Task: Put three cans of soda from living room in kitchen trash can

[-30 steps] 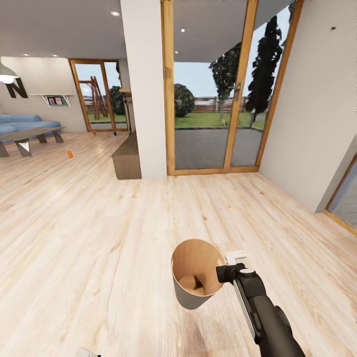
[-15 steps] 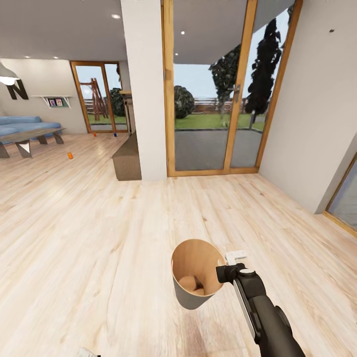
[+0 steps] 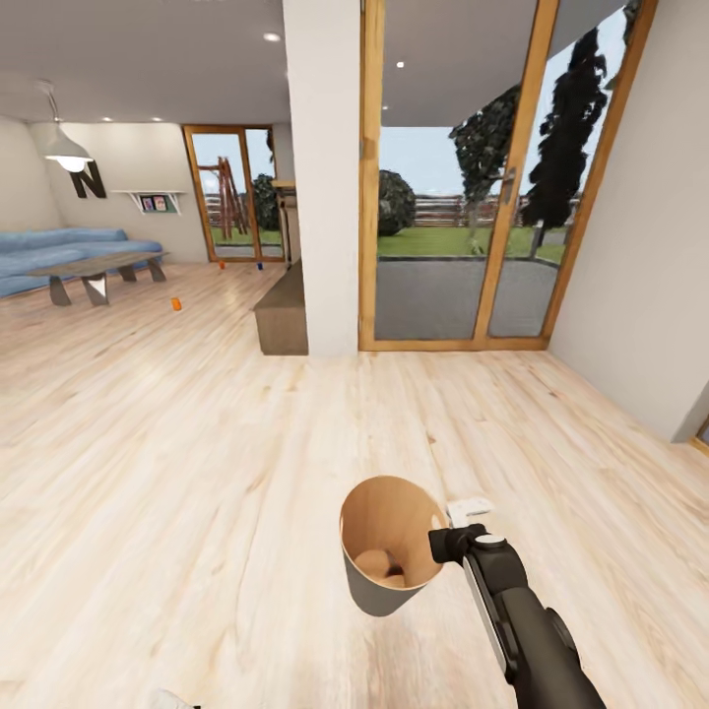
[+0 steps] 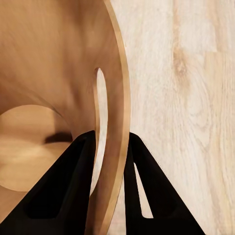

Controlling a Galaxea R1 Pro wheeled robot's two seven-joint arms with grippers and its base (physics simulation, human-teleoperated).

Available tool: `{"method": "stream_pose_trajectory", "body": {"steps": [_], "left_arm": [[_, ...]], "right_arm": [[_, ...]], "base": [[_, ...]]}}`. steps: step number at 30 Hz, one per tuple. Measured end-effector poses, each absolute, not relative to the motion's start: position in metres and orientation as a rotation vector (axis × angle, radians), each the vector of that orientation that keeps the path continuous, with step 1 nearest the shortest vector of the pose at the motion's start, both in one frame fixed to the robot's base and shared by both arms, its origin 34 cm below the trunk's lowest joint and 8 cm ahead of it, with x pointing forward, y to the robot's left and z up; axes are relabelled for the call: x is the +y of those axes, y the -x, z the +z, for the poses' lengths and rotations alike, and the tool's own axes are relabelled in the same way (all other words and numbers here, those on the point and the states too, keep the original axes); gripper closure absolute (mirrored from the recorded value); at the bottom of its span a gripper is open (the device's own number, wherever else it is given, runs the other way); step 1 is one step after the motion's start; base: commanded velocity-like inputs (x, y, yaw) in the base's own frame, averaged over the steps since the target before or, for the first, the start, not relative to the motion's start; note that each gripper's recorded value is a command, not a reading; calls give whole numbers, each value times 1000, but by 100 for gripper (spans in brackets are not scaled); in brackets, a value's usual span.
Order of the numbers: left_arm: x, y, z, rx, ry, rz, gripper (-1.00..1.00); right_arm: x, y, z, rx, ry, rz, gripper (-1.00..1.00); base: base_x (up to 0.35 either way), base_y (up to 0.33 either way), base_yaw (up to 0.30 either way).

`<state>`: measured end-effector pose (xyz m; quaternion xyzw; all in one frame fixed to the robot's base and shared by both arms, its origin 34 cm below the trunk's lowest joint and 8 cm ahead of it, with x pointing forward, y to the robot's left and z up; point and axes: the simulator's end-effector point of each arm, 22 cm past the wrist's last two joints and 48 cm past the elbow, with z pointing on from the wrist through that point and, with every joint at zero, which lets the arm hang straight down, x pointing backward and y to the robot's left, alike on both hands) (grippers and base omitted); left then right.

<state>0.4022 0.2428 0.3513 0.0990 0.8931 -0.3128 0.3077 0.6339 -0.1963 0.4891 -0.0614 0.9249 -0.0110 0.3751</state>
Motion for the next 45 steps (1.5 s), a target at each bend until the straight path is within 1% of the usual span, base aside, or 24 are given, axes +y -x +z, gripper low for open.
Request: {"method": "stream_pose_trajectory", "body": {"steps": [31,35,45], "left_arm": [[242,-401,350,2365,-268,-828,-100],[242,-401,350,2366,-268,-828,-100],[243,-401,350,2367,-270,-827,-100]], "right_arm": [[-196,-634,488,2369,158,-29,100],[-196,-634,489,2365,156,-23,100],[-188,-640,503,2327,178,21,100]], "base": [[0,0,277],[0,0,115],[0,0,13]]}}
